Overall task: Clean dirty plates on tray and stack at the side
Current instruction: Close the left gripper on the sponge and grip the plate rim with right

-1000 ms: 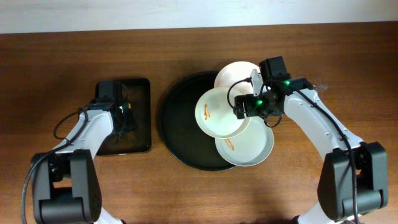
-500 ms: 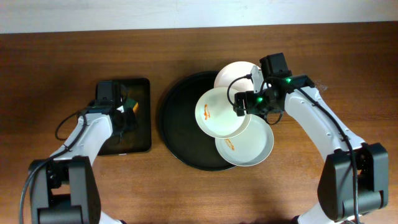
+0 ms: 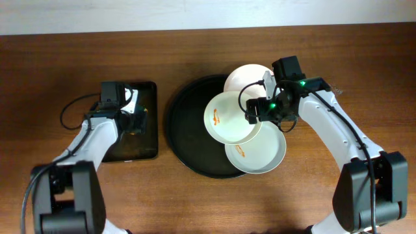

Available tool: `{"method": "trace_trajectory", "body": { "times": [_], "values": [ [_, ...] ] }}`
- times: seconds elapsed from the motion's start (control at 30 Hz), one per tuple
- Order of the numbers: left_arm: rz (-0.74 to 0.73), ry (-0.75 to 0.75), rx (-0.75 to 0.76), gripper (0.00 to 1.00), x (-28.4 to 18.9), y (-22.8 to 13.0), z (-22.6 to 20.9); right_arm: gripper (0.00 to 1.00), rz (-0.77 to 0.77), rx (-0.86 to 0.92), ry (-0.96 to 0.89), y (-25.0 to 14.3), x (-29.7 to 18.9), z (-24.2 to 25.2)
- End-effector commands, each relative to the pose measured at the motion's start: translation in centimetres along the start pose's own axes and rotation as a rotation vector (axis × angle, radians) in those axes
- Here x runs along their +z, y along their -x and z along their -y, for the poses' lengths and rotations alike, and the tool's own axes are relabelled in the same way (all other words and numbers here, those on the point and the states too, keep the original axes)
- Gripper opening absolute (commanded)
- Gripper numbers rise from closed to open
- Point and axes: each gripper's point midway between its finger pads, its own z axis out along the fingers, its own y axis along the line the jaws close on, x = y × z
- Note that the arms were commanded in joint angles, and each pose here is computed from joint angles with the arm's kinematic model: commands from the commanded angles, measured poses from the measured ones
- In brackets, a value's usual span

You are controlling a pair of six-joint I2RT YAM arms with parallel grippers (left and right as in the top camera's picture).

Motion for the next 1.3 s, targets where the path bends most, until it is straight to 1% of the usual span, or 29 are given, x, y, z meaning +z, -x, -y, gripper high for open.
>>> {"method": "trace_trajectory", "body": {
  "times": [0.0,0.07,0.13,0.17,0.3,0.33,0.37,0.4,0.43,0.47,0.57,0.6,0.67,0.7,0.73,0.77,0.83,0.87,1.0,1.03,1.1,1.27],
  "values": [
    [-0.059,0.004,0.042,0.67,1.4,-1.2,0.0,0.99,0.049,-0.013,0.008,1.0,-1.6,-0.6],
    [-0.078,-0.002,0.002,0.58,1.2,-1.6,0.1,0.99,0.049,-0.013,0.007,1.0,-1.6,-0.6],
    [-0.064,-0.031,-0.045,0.56,0.7,-1.3,0.6,0.99,0.049,-0.013,0.007,1.0,-1.6,-0.6],
    [-0.058,-0.031,-0.049,0.52,0.3,-1.2,0.6,0.99,0.049,-0.013,0.007,1.0,-1.6,-0.6],
    [-0.059,-0.030,-0.049,0.51,0.1,-1.2,0.6,0.99,0.042,-0.012,0.007,0.8,-1.6,-0.6],
    [-0.059,-0.030,-0.049,0.45,0.1,-1.2,0.6,0.99,0.041,-0.011,0.007,0.8,-1.6,-0.6],
    [-0.059,-0.030,-0.049,0.24,0.1,-1.2,0.6,0.99,0.040,-0.011,0.007,0.8,-1.6,-0.6],
    [-0.058,-0.030,-0.049,0.12,0.1,-1.2,0.6,0.99,0.039,-0.011,0.007,0.7,-1.6,-0.6],
    [-0.055,-0.030,-0.049,0.03,0.1,-1.1,0.6,0.99,0.037,-0.011,0.006,0.7,-1.6,-0.6],
    [-0.049,-0.029,-0.049,0.00,0.1,-1.0,0.5,0.99,0.034,-0.010,0.006,0.6,-1.6,-0.6],
    [-0.005,-0.021,-0.055,0.00,-1.2,0.5,0.2,0.99,0.034,-0.010,0.006,0.6,-1.6,-0.6],
    [0.012,-0.019,-0.077,0.00,-1.8,1.0,0.1,0.99,0.033,-0.010,0.006,0.6,-1.6,-0.6],
    [0.010,-0.014,-0.084,0.02,-2.6,0.8,0.0,0.99,0.034,-0.010,0.006,0.6,-1.6,-0.6],
    [-0.007,-0.013,-0.084,0.08,-2.6,0.4,0.1,0.99,0.035,-0.010,0.006,0.6,-1.6,-0.6],
    [-0.018,-0.015,-0.084,0.22,-2.6,0.1,0.1,0.99,0.034,-0.010,0.006,0.6,-1.6,-0.6],
    [-0.026,-0.015,-0.084,0.39,-2.6,0.0,0.1,0.99,0.034,-0.010,0.006,0.6,-1.6,-0.6],
    [-0.026,-0.015,-0.084,0.56,-2.6,-0.1,0.1,0.99,0.028,-0.009,0.005,0.5,-1.5,-0.6],
    [-0.026,-0.016,-0.084,0.60,-2.6,-0.1,0.1,0.98,0.024,-0.009,0.005,0.3,-1.3,-0.5],
    [-0.028,-0.016,-0.089,0.61,-2.6,-0.1,0.2,0.99,-0.003,-0.002,-0.001,-0.5,0.0,-0.1],
    [-0.027,-0.016,-0.095,0.61,-2.6,-0.1,0.2,0.96,0.003,-0.004,0.000,-0.3,0.6,0.0],
    [-0.026,-0.016,-0.095,0.61,-2.6,-0.1,0.1,0.81,0.002,-0.003,0.000,-0.2,1.4,0.2],
    [-0.025,-0.016,-0.095,0.61,-2.6,0.0,0.1,0.72,0.003,0.000,0.000,0.1,2.8,0.5]
  ]
}}
